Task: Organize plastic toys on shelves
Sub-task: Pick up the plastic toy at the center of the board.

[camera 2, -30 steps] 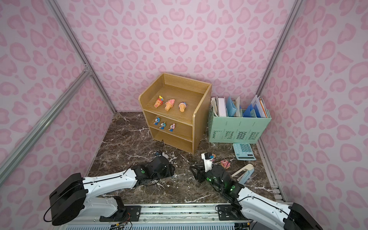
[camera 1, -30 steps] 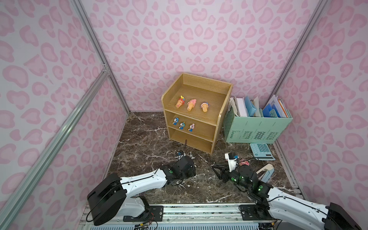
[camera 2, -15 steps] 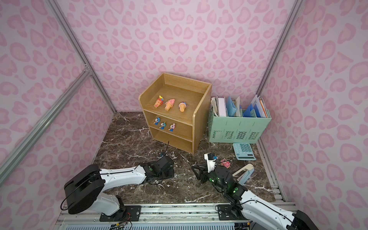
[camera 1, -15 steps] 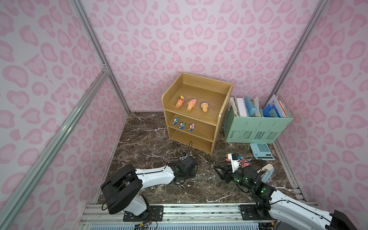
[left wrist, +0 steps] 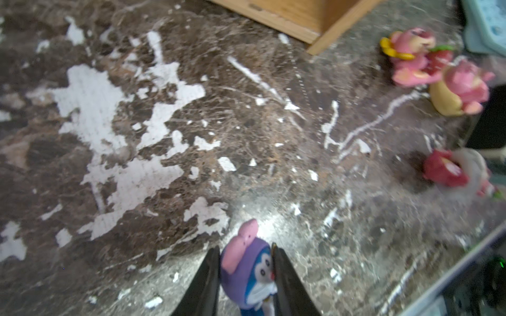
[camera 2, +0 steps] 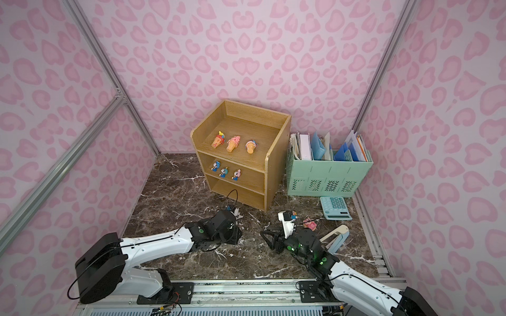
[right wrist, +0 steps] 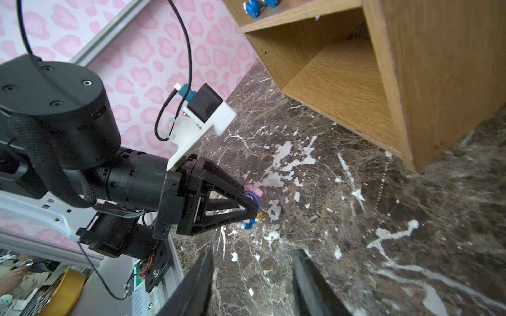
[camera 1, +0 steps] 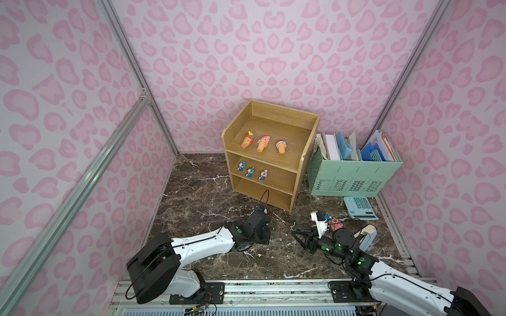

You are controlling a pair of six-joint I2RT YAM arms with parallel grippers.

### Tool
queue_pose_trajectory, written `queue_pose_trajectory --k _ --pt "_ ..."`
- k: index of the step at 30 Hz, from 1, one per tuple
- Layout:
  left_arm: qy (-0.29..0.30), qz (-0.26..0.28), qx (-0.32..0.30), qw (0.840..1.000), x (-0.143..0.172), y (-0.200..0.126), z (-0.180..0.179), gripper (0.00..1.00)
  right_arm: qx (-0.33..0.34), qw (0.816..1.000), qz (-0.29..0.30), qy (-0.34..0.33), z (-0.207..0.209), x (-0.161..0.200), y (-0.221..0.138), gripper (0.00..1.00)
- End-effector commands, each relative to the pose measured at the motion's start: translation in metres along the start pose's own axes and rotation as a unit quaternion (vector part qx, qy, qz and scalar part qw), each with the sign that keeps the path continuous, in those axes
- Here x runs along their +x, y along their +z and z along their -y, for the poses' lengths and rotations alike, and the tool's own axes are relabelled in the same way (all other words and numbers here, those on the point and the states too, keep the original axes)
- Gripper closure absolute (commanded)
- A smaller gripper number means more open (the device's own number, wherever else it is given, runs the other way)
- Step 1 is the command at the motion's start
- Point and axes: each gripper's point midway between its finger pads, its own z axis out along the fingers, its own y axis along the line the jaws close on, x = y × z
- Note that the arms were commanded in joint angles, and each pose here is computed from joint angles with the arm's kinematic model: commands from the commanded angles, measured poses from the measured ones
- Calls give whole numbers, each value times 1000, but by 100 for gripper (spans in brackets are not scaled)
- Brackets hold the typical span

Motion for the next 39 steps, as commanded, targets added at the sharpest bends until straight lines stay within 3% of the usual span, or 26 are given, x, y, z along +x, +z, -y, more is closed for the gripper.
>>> queue_pose_trajectory --k 1,4,9,13,15,25,31,39 --pt "151 -7 114 982 7 -19 38 76 -52 998 20 2 -18 -17 -5 49" --pt "245 21 179 953 9 -37 59 76 -72 996 27 48 -17 -29 -12 46" --pt "365 82 174 911 -6 -45 65 77 -82 988 -10 127 -14 -27 -11 40" --pt "481 70 201 850 6 -43 75 77 -86 980 -42 173 -14 -12 -8 37" --pt "508 54 206 835 8 -40 77 77 -91 981 -53 162 -18 -4 -6 37" --pt "509 32 277 814 19 -51 98 78 -102 992 -56 45 -30 5 -4 46" --pt "500 32 292 814 19 -57 100 77 -145 986 -80 7 -47 6 -1 56" --pt "490 35 297 819 14 -60 100 77 -165 980 -107 -13 -60 20 -1 61"
